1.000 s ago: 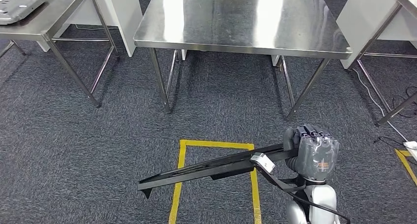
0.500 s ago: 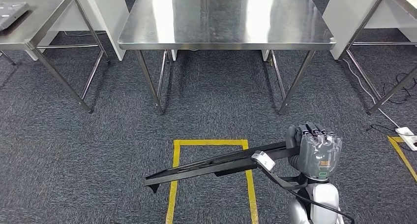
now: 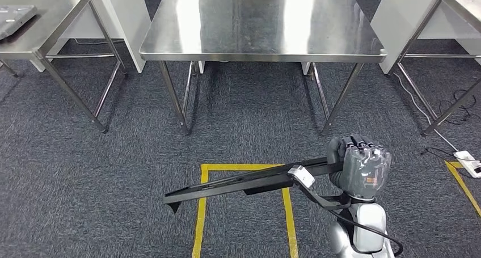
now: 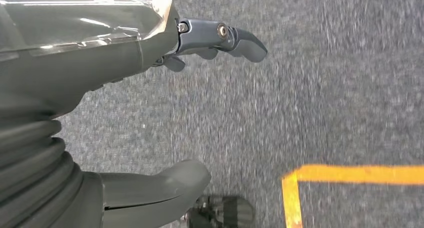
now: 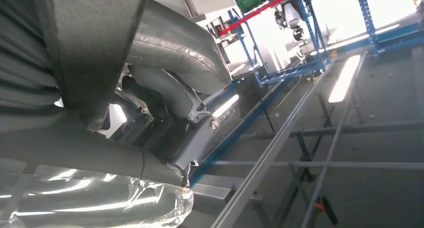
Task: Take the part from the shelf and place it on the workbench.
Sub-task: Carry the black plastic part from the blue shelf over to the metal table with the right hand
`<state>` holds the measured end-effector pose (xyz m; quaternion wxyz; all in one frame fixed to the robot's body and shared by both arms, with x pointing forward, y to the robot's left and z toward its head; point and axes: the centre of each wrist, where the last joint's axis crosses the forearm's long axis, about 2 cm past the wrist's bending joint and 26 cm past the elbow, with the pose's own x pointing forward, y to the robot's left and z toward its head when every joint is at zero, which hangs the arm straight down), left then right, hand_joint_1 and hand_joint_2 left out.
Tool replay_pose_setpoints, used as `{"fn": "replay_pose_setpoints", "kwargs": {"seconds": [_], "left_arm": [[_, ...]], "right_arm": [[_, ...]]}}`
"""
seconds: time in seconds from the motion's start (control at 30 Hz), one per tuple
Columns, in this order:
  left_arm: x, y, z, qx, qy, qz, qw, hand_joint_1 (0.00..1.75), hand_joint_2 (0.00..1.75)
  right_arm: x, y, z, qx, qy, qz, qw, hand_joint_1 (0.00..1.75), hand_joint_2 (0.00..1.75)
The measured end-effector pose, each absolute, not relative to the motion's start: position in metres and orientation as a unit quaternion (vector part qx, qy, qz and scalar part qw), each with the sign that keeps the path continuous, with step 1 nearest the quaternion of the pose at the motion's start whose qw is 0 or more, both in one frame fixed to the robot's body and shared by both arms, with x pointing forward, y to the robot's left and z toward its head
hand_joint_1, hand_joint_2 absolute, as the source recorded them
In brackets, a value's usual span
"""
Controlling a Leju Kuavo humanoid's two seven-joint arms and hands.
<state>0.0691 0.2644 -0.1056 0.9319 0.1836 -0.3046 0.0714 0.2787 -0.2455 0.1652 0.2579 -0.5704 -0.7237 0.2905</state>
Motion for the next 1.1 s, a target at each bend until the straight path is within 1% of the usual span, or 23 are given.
{"fn": "replay_pose_setpoints", "kwargs": {"seconds": [0.7,0.83,1.1], "left_arm": [[0.06,0.27,-0.107,0.191,-0.293,0.071,0.934,0.0,1.75],[0.058,0.275,-0.108,0.194,-0.292,0.07,0.934,0.0,1.75],[0.062,0.268,-0.107,0.182,-0.291,0.068,0.937,0.0,1.75]], "right_arm": [[0.274,-0.244,0.155,-0.569,-0.715,0.304,0.268,1.75,1.75],[0.278,-0.242,0.156,-0.567,-0.716,0.306,0.267,1.75,1.75],[0.299,-0.243,0.162,-0.533,-0.731,0.31,0.29,1.75,1.75]]}}
